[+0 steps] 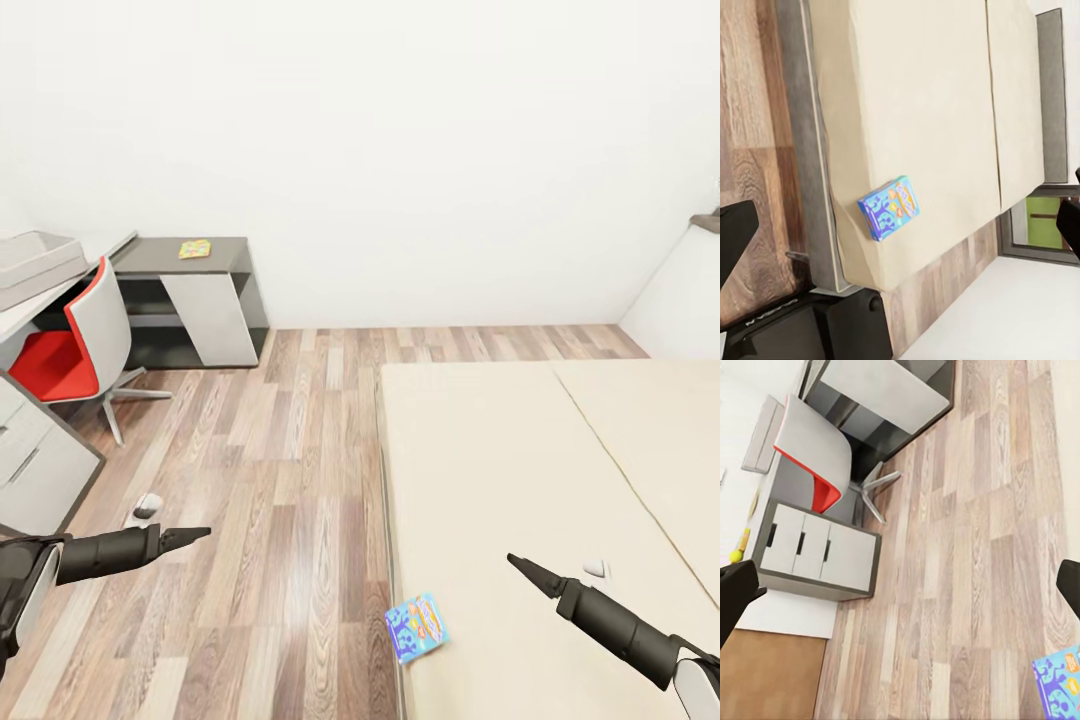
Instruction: Put all the toys in the child's room - the three board games (two on the bed and one on the table), the two jigsaw puzzles on the table, and the tennis ball on the table - inside the toy box on the table in the child's room.
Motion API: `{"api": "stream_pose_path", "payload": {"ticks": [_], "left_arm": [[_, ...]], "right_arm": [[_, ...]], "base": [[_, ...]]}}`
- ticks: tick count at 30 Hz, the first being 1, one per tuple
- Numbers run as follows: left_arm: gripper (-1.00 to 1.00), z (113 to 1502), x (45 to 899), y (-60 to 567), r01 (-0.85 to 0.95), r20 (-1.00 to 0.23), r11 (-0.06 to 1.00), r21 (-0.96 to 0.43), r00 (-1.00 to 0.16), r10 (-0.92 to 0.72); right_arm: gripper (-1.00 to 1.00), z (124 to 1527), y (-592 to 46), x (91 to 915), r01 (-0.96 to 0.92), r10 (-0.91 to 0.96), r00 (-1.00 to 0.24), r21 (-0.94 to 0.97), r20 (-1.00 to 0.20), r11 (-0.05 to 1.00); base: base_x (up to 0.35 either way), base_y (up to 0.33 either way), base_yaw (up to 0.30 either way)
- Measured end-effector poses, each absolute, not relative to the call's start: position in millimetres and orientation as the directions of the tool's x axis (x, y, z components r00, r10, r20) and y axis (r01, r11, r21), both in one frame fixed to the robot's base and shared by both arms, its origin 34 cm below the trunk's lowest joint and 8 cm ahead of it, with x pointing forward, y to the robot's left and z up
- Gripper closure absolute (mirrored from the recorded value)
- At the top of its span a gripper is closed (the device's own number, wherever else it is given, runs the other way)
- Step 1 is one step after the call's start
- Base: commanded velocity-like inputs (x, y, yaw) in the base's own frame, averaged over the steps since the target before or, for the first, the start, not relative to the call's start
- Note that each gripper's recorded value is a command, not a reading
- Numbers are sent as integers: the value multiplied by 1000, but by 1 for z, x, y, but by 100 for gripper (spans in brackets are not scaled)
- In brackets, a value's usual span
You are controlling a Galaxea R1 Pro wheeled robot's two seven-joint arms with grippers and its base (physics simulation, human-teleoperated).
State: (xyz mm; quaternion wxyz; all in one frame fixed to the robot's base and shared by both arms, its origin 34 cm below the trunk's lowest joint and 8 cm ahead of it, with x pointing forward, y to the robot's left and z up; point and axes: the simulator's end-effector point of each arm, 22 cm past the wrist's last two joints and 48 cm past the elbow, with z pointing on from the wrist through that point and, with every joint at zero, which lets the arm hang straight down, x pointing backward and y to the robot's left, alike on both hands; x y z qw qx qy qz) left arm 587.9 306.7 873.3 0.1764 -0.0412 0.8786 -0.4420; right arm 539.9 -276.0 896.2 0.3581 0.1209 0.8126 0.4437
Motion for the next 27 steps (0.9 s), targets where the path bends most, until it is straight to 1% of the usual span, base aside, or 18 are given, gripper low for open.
{"api": "stream_pose_path", "payload": {"ticks": [27], "left_arm": [[-100,895,594,308,118,-316,606,-786,-920,-231]], "right_arm": [[-100,916,-276,544,-157,514,-692,801,-506,577]], "base": [[0,0,0]]}}
